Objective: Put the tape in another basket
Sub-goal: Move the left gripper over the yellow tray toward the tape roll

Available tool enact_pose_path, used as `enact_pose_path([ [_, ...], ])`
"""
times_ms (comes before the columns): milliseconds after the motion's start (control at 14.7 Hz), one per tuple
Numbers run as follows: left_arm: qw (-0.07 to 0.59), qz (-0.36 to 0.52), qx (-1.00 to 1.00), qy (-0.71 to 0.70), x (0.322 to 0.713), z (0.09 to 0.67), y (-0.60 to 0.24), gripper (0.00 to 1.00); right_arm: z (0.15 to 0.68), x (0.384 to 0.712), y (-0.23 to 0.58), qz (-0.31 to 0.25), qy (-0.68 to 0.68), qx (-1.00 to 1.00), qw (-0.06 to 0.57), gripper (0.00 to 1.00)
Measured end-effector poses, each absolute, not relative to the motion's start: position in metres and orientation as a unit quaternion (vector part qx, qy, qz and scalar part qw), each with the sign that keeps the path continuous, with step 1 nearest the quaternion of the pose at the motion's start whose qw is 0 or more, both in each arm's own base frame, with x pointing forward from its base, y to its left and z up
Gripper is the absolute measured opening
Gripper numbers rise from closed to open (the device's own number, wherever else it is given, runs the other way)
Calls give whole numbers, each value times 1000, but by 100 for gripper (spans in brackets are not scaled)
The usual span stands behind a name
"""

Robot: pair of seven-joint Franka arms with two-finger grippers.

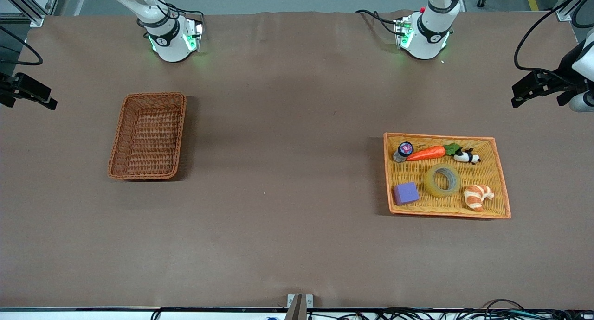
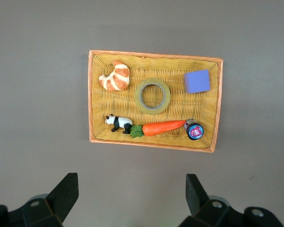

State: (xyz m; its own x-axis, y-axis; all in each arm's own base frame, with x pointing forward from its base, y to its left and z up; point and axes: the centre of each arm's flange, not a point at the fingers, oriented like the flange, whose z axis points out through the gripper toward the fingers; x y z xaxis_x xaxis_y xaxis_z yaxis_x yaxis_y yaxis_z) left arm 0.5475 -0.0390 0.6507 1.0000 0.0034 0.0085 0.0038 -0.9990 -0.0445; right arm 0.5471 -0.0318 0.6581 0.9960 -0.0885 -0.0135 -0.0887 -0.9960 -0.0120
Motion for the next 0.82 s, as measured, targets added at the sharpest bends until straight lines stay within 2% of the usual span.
enact_pose_path([
  [476, 22, 4, -1000, -1, 554, 641, -39, 100, 658, 547, -32, 6, 44, -999, 6, 100],
  [817, 20, 31, -999, 0, 591, 591, -38, 100, 658, 547, -32, 7, 44, -999, 6, 100],
])
